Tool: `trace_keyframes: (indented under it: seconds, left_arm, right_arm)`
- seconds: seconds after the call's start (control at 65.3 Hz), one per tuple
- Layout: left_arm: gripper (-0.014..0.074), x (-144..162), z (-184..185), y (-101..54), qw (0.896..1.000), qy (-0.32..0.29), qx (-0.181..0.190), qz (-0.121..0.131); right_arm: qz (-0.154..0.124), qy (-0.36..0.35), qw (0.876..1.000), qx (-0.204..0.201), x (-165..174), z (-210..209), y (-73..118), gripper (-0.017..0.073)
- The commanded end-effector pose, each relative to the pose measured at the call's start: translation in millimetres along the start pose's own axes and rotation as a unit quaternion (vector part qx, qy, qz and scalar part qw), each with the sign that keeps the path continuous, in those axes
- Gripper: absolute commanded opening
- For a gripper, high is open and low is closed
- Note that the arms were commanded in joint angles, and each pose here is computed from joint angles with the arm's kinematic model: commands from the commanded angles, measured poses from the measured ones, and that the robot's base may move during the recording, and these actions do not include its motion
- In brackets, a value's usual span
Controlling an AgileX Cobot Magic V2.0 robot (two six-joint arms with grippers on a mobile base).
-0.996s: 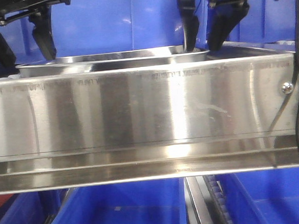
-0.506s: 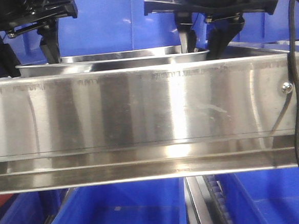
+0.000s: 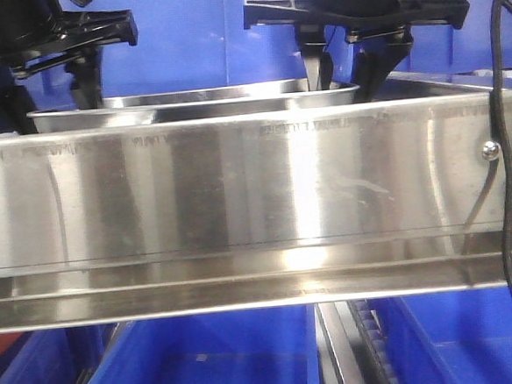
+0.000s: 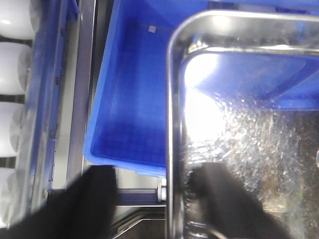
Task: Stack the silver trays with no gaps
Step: 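Close both grippers on the tray rims and lift the tray, then pull the held tray off the shelf toward the robot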
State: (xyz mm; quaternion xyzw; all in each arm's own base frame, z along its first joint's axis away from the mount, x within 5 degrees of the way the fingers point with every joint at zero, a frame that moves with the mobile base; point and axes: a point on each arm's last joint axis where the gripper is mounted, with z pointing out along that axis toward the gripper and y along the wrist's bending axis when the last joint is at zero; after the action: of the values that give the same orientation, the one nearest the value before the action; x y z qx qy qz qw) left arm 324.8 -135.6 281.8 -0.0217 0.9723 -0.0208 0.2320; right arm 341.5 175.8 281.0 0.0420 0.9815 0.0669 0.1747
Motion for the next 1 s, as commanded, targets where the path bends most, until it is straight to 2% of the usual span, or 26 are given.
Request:
trace_keyframes:
  seconds: [0.0, 0.061, 0.153, 0.23, 0.46, 0.644, 0.705, 0.812, 0.981]
  left_arm:
    - [0.014, 1, 0, -1.4, 1.0, -0.002, 0.001, 0.005]
    - [0.0067, 1, 0, -1.4, 1.0, -0.002, 0.001, 0.005]
    - [-0.0026, 1, 0, -1.4, 1.0, -0.002, 0.001, 0.014]
    - [-0.0013, 1, 0, -1.5, 1.0, -0.002, 0.001, 0.019]
    - [-0.0012, -3, -13, -2.0, 1.0, -0.001, -0.001, 0.016]
    - [-0.0014, -6, -60, -2.0, 0.999, -0.048, 0.02, 0.007]
    - [-0.0014, -3, -78, -1.5, 0.997, -0.071, 0.025, 0.002]
    - [-0.0015, 4, -107, 1.4, 0.994, -0.107, 0.017, -0.003]
    - [-0.0015, 15, -152, 4.2, 0.985, -0.171, 0.033, -0.004]
  right_arm:
    - [-0.003, 0.003, 1.0, 0.007, 0, 3, -0.7, 0.014]
    - [-0.003, 0.003, 1.0, 0.007, 0, 3, -0.7, 0.0113]
    - [-0.003, 0.003, 1.0, 0.007, 0, 3, -0.7, -0.0006]
    - [-0.003, 0.001, 1.0, 0.005, 0, 3, -0.4, -0.0092]
    - [-0.002, -0.013, 1.0, -0.002, -6, -15, 1.7, -0.0077]
    - [-0.002, -0.058, 0.998, -0.025, -10, -56, 1.9, -0.0077]
    - [-0.015, -0.076, 0.997, -0.014, -6, -70, 1.3, -0.0077]
    - [-0.021, -0.116, 0.993, -0.003, 4, -98, 4.1, -0.0077]
    - [-0.035, -0.172, 0.983, -0.05, 21, -145, 8.0, -0.0077]
